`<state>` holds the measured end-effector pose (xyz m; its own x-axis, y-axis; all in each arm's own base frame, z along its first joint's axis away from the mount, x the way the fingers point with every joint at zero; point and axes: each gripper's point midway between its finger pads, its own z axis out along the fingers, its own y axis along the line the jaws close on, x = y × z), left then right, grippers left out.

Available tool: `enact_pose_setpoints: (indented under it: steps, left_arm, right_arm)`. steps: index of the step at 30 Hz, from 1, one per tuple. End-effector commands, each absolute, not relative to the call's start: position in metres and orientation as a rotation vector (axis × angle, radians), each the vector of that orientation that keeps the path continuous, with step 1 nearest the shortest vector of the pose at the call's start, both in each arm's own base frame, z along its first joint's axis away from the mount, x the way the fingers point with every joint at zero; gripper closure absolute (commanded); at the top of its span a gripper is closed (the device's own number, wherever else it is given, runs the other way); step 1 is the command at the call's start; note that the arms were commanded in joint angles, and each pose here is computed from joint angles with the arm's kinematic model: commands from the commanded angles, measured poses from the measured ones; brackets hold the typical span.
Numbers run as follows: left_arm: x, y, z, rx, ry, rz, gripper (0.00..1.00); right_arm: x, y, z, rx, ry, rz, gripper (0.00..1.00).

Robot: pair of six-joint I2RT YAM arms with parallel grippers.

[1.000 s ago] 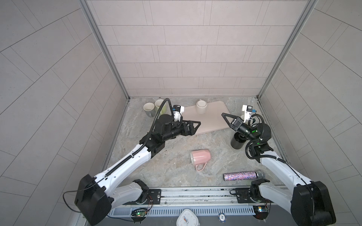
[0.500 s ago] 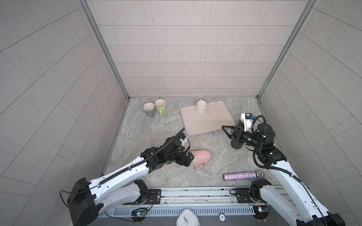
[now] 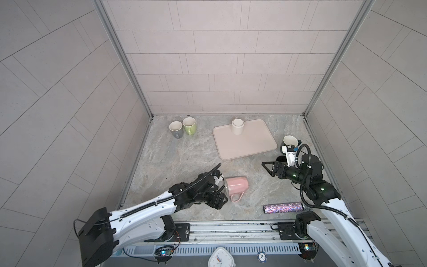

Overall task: Turn the mug right side up
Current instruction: Rotate the mug at the center of the table.

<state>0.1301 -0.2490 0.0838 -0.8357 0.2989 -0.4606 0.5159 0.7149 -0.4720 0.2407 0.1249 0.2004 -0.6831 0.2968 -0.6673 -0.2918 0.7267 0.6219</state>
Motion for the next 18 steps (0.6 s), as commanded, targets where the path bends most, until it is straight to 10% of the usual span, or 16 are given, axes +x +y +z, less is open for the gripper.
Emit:
enact_pose_setpoints:
  steps: [1,18]
  left_arm:
    - [0.137,-0.267,0.084,0.589,2.522,-0.954,0.25]
    - [0.139,-0.298,0.064,0.67,2.634,-0.888,0.29]
  right_arm:
    - [0.23,0.123,0.195,0.014,2.147,0.928,0.01]
    - [0.223,0.12,0.194,0.066,2.129,0.942,0.03]
